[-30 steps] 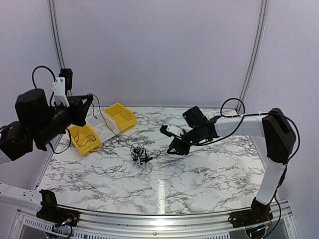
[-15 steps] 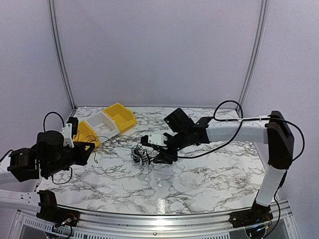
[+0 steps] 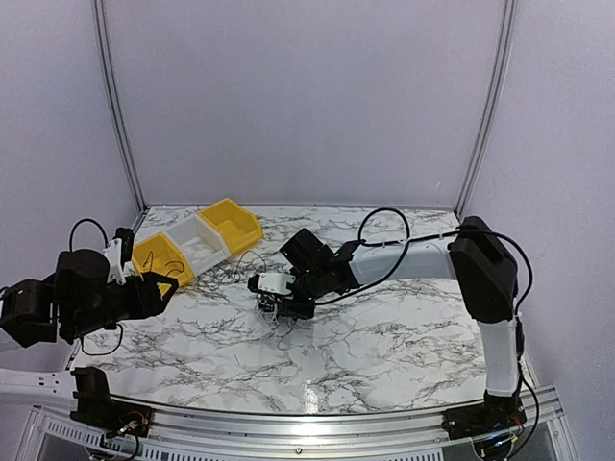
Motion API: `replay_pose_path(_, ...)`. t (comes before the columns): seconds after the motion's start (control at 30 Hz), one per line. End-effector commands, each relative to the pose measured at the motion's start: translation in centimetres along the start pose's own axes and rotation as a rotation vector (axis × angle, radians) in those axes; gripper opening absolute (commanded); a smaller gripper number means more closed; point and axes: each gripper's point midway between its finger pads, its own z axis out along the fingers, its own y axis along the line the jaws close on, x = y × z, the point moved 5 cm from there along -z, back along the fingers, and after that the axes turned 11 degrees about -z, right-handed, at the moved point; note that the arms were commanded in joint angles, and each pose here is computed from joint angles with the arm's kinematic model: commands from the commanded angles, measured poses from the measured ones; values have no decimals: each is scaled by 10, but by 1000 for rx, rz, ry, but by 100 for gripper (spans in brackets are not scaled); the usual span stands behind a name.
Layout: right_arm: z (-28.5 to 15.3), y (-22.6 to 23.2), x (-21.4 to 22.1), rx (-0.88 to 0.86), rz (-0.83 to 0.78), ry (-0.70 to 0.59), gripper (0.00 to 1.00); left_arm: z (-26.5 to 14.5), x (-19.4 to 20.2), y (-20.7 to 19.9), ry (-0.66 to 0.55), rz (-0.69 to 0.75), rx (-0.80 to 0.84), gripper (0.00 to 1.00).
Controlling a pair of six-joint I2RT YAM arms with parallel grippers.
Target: Untangle the cables
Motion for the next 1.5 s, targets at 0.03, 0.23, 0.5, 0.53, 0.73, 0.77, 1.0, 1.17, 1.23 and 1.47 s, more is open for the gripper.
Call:
replay_pose_path(0.03, -15, -5, -5, 70, -19, -29, 34, 28, -15, -3, -164, 106, -110, 70)
replay_pose_path(0.23, -50, 10, -4, 31, -64, -82, 25, 89, -14, -28, -123, 63, 12, 69)
replay_pose_path(0.5, -83, 54, 13, -62, -151, -193, 26, 162, 26, -64, 67, -42, 134, 65)
replay_pose_path(0.53, -81, 57, 17, -77, -152, -181, 27, 170, 30, -66, 85, -61, 129, 65)
replay_pose_path(0.73, -86, 56, 18, -78, -122, -181, 38, 210, 21, -74, 50, -213, 75, 67)
replay_pose_path(0.77, -88, 52, 19, -70, -113, -183, 39, 218, 19, -75, 55, -250, 72, 67)
replay_pose_path(1.0, -108, 16, 40, -21, 11, -214, 44, 264, 16, -89, 109, -346, 76, 61)
replay_pose_path(1.17, -118, 1, 45, 32, 43, -222, 48, 286, 27, -88, 150, -378, 51, 55)
replay_pose_path(1.23, -118, 0, 46, 40, 43, -217, 49, 292, 33, -88, 169, -387, 46, 54)
replay_pose_path(1.47, -112, 1, 48, 28, 54, -210, 50, 312, 34, -92, 162, -354, 42, 42)
